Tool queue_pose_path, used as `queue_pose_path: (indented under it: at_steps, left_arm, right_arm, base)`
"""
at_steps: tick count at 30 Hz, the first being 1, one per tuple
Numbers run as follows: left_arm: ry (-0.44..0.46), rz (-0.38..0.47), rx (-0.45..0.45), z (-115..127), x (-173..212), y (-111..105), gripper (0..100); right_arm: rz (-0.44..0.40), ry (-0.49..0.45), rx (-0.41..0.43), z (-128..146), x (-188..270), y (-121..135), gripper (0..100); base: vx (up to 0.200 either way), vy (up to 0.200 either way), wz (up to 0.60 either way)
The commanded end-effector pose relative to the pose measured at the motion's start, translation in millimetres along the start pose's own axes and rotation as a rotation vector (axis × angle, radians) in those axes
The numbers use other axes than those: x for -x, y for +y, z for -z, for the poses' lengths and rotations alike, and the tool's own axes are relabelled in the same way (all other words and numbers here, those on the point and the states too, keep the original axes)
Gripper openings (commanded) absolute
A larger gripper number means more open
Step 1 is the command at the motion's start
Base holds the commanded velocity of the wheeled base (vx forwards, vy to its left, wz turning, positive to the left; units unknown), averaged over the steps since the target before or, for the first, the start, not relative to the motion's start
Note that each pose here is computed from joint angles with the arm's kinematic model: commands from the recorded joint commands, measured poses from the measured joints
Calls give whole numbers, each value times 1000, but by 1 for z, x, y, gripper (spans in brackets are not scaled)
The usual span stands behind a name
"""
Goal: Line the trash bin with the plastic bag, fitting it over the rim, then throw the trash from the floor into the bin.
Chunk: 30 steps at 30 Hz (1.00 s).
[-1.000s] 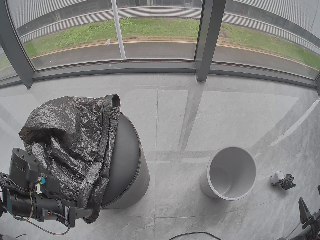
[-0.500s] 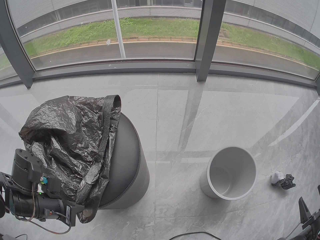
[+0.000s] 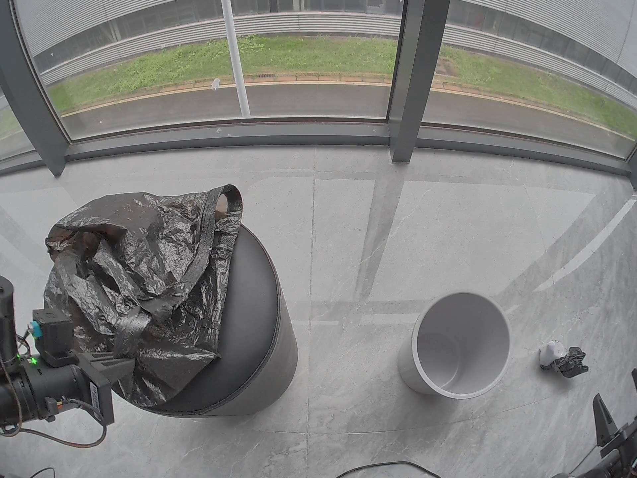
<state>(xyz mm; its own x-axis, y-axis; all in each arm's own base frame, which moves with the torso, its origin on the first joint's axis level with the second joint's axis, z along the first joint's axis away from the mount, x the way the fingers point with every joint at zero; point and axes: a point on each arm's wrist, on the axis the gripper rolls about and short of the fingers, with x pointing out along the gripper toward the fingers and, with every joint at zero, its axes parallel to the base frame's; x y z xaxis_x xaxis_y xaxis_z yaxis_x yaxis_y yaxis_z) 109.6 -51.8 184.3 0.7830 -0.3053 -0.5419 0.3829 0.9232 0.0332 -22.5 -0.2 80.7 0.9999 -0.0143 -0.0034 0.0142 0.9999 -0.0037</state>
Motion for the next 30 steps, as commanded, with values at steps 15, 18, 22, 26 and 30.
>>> queue_pose_path:
  at_steps: [15, 18, 22, 26, 30]
  left_arm:
    - [-267, 61, -26, -26, 70, 0, 0]
    - [-319, 63, -24, -45, 77, 0, 0]
    - [-358, 81, -39, -62, 84, -2, 0]
    - [-359, 113, -62, -67, 83, -6, 0]
    - [-305, 153, -89, -61, 70, -12, 0]
  right_arm:
    - [-93, 142, 66, 1, -11, 1, 100]
    - [-148, 143, 72, 1, -11, 0, 100]
    - [-124, 121, 62, 1, -10, 0, 100]
    - [84, -77, -87, -117, -38, -1, 100]
    - [-109, -95, -11, -192, -117, -6, 100]
  base:
    - [0, 0, 0]
    - [0, 0, 0]
    - [0, 0, 0]
    - [0, 0, 0]
    - [0, 0, 0]
